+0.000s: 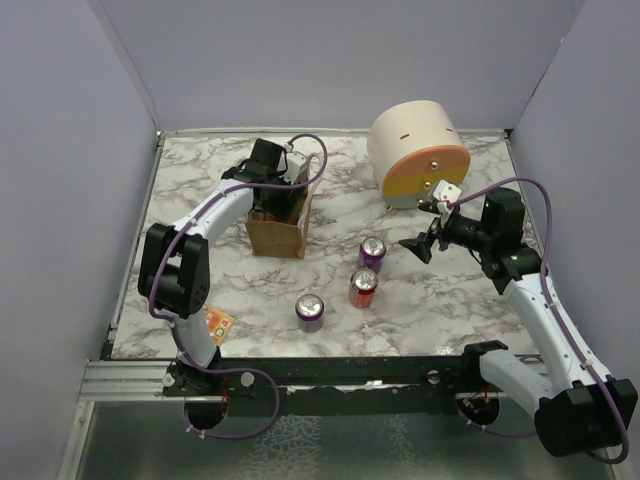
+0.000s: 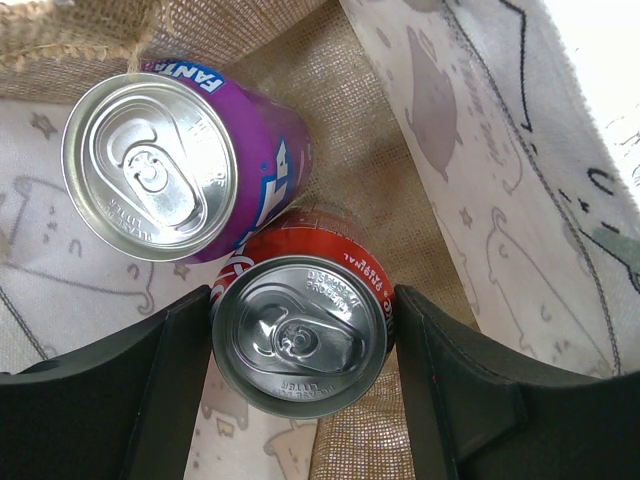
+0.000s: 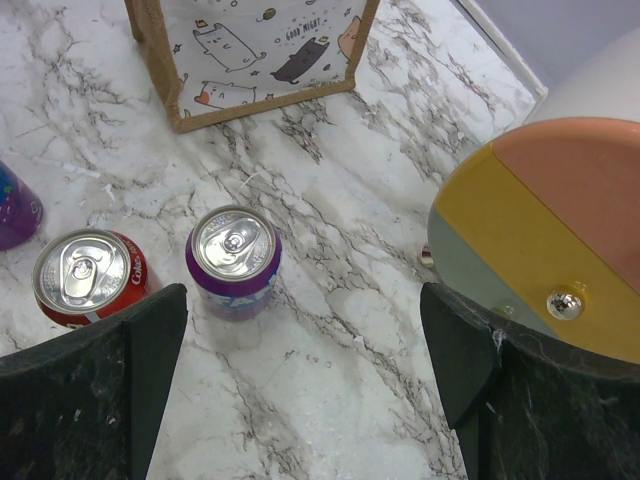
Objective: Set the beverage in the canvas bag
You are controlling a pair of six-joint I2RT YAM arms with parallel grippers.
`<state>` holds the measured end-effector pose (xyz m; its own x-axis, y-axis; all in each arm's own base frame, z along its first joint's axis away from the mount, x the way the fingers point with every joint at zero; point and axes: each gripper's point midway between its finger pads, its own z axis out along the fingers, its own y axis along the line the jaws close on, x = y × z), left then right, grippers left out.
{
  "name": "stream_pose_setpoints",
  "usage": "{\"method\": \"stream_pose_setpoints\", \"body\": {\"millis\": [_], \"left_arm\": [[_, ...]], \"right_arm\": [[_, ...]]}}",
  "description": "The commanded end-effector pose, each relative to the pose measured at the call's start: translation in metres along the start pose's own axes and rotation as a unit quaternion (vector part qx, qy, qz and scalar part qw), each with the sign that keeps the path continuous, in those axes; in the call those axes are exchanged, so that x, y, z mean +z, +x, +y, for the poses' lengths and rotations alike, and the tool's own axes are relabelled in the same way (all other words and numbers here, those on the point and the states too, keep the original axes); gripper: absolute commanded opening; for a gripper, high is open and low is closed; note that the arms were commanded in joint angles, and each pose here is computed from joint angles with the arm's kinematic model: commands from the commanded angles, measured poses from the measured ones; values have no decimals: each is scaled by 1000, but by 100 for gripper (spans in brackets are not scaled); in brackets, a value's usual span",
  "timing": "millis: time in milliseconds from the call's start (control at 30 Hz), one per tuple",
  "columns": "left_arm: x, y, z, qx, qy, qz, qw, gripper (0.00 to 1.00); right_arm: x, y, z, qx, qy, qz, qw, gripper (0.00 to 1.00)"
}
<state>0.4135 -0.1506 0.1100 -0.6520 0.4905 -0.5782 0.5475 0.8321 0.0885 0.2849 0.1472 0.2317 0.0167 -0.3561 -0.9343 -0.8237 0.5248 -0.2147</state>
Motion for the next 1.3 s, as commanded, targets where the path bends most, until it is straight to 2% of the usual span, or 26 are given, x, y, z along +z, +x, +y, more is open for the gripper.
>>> {"method": "stream_pose_setpoints", "body": {"millis": [0,133,500,533,633,767,1267], "left_arm": [[-3,-27,9,-16,-4,-43,999,0],[0,-21,12,-27,-2,-33,999,3],[-3,-17,18,-28,-14,-30,999,31],[-4,-18,18,-26,-14,-30,999,34],[-7,-18,19,-25,-17,-30,999,52],[-11,-19,20,-25,-20,-32,999,65],[-24,-28,23,-24,-29,-42,998,81]], "right_arm": [[-2,-2,0,-8,3,-5,1000,100],[-2,-1,0,-8,3,-5,1000,100],[-2,-1,0,-8,3,-4,1000,100],[-2,0,0,-7,3,-3,1000,100],[-2,-1,0,-7,3,-4,1000,100],[-2,-1,0,-8,3,-5,1000,100],[-2,0,-1,-6,4,-3,1000,100]]}}
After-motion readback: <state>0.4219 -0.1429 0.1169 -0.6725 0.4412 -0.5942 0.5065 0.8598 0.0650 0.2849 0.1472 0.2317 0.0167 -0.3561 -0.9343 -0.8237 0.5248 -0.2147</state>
